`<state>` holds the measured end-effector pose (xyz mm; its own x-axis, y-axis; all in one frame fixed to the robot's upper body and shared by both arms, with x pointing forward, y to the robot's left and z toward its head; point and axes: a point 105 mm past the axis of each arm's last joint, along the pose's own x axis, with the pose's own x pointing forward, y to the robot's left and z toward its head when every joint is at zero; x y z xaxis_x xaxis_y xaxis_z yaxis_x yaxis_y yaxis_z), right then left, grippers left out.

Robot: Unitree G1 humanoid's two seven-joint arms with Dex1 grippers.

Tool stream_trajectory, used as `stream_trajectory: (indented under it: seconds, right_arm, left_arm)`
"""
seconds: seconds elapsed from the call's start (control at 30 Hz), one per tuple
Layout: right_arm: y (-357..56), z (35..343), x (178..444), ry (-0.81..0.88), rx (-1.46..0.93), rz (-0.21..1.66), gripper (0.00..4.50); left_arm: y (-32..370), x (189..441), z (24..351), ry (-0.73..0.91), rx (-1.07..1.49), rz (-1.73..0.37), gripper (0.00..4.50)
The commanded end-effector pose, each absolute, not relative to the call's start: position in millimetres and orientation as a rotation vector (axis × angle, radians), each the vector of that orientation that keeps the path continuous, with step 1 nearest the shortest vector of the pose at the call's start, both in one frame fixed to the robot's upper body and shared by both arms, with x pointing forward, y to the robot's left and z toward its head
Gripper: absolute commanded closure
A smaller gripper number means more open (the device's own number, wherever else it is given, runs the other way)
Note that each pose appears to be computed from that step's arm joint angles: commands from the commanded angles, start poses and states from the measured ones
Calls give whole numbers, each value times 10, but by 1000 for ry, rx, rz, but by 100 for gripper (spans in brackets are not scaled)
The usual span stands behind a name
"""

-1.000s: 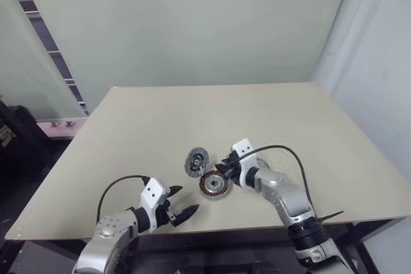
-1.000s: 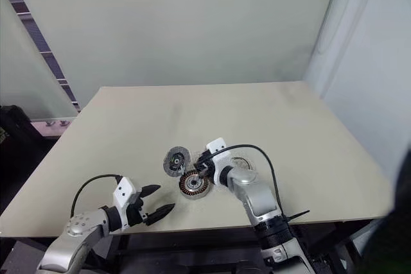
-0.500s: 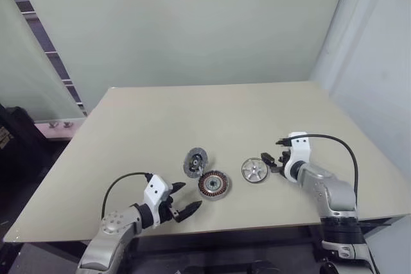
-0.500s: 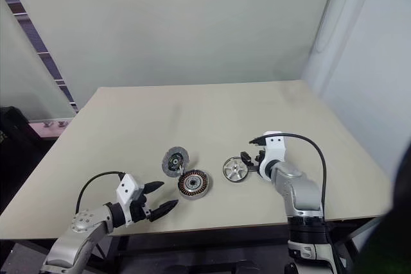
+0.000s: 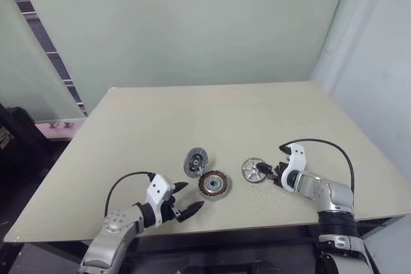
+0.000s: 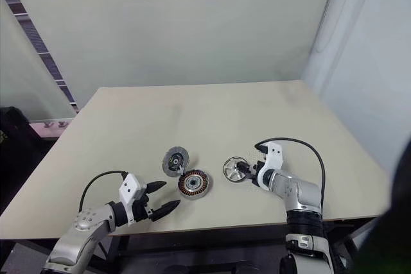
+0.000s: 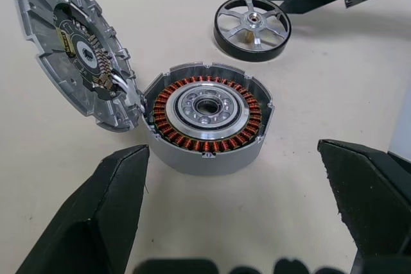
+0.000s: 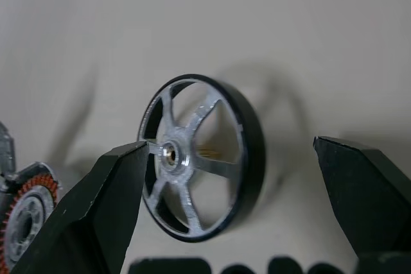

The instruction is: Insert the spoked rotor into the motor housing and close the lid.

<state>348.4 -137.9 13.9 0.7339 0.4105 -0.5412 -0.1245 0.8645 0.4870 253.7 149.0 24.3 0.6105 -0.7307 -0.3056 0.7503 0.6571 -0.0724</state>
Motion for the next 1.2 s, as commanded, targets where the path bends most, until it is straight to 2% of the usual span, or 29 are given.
stream_trajectory:
  seconds: [0.03, 0.2, 0.27, 0.33, 0.63, 0.77, 0.93, 1.2]
  right_arm:
    - [-1300, 253, 3560, 652, 498, 345, 2]
    - [-1240, 227, 3555, 667, 541, 358, 2]
    - [-1242, 227, 3561, 664, 546, 353, 39]
    - [-1251, 235, 3566, 658, 558, 347, 94]
    - [-1308, 256, 3575, 647, 578, 321, 404]
    - [-1304, 272, 3566, 645, 604, 324, 410]
    - [-1170, 443, 3564, 621, 715, 392, 410]
    - [-633, 809, 3402, 609, 911, 596, 410]
  left_arm:
    - [1509, 2585, 351, 278, 90, -856, 0]
    - [1524, 2584, 356, 278, 94, -851, 0]
    - [1527, 2584, 358, 278, 95, -850, 0]
    - [1530, 2586, 358, 279, 97, -850, 0]
    - [1512, 2595, 359, 278, 101, -857, 0]
    - [1505, 2596, 359, 278, 100, -860, 0]
    - [1539, 2602, 367, 279, 99, -852, 0]
    - [1621, 2621, 380, 281, 103, -824, 0]
